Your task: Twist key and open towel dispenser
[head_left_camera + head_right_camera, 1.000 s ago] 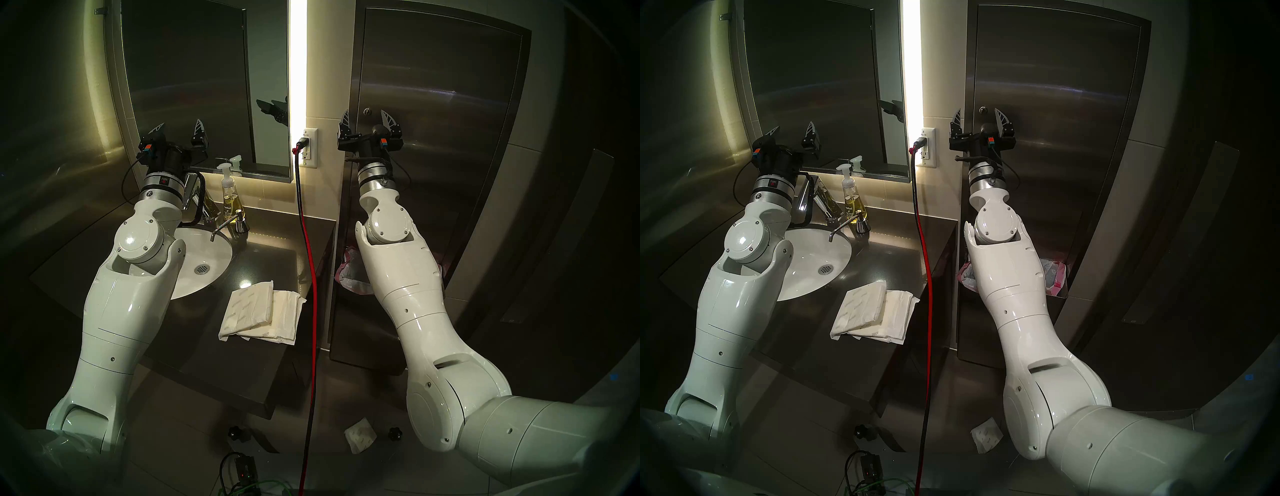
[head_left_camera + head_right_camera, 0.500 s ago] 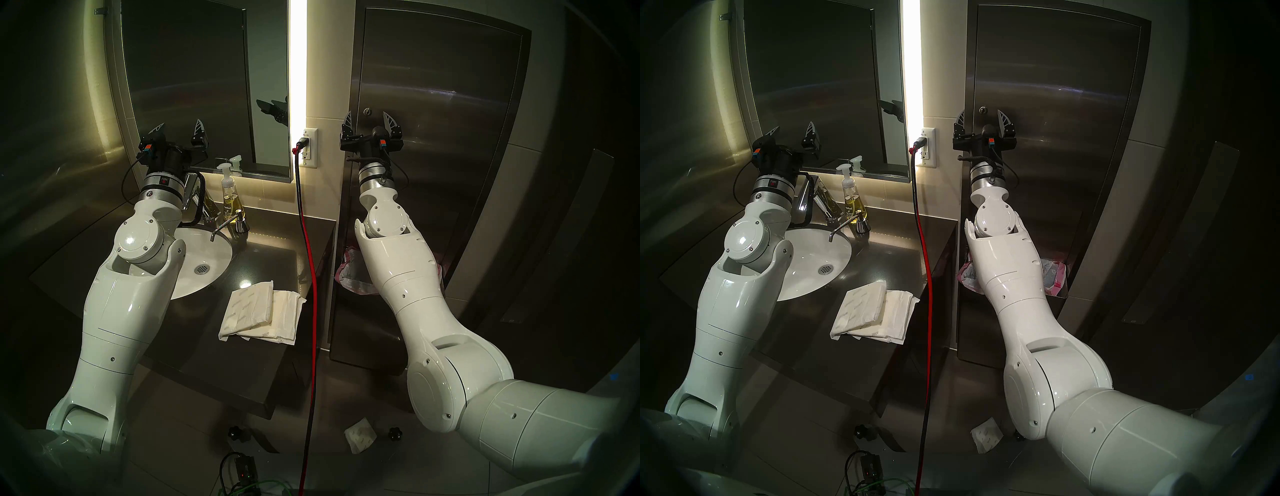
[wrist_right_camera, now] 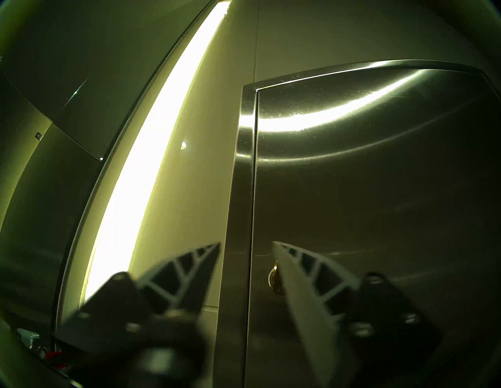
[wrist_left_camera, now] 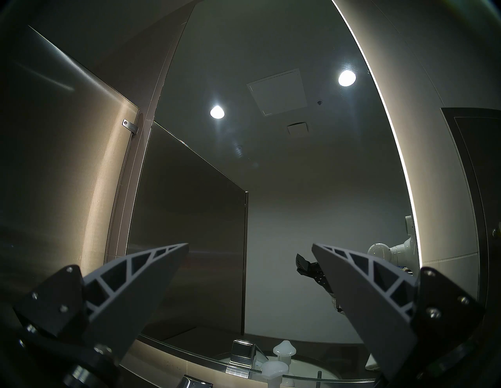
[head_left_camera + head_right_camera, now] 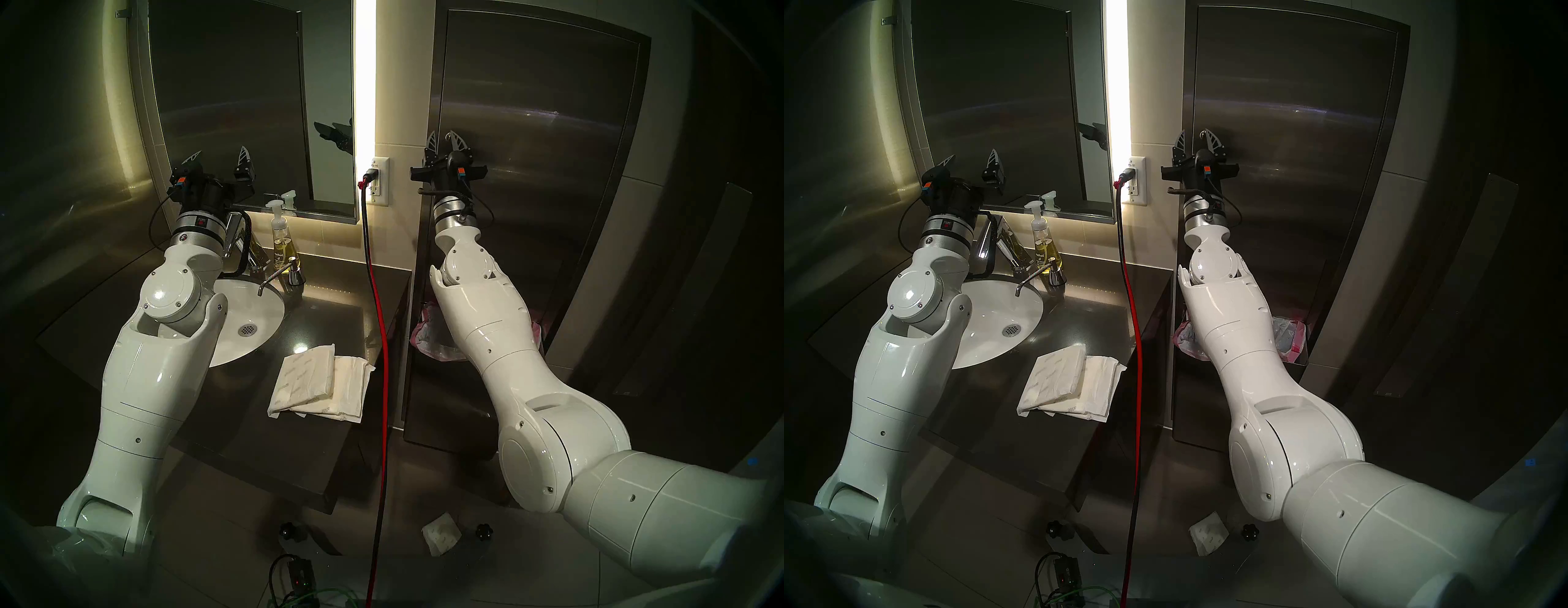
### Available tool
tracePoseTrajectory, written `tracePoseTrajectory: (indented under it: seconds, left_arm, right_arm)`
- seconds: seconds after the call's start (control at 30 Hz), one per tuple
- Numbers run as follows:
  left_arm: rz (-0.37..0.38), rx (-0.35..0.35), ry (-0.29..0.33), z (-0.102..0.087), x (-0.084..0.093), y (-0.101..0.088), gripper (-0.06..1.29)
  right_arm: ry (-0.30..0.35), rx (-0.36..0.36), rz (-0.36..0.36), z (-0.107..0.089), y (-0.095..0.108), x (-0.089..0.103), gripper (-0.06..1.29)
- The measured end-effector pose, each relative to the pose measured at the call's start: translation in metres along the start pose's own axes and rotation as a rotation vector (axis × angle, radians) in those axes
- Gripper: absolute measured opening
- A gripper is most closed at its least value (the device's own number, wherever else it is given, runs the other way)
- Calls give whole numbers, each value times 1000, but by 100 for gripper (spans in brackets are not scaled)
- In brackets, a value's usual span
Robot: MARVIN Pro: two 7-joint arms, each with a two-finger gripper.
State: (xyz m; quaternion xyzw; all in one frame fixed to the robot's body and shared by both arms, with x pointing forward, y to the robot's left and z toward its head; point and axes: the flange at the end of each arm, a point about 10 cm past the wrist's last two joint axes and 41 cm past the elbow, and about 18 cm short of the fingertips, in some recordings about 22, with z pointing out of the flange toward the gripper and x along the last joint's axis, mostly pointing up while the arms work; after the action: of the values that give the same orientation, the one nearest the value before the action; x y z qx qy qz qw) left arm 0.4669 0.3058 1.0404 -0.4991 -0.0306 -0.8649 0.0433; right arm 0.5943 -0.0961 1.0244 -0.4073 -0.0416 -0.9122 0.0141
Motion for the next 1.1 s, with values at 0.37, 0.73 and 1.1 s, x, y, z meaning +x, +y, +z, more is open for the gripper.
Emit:
tracePoseTrajectory:
  seconds: [0.37, 0.73, 1.1]
  left_arm:
    - [0, 0, 0, 0, 0, 0, 123]
    - [0, 0, 0, 0, 0, 0, 123]
    - [0, 0, 0, 0, 0, 0, 123]
  right_arm:
    - [25, -13, 6, 4, 3, 2, 42]
    - [-24, -53, 12, 0, 10, -12, 62]
    - [-22, -57, 30, 13, -3, -2, 112]
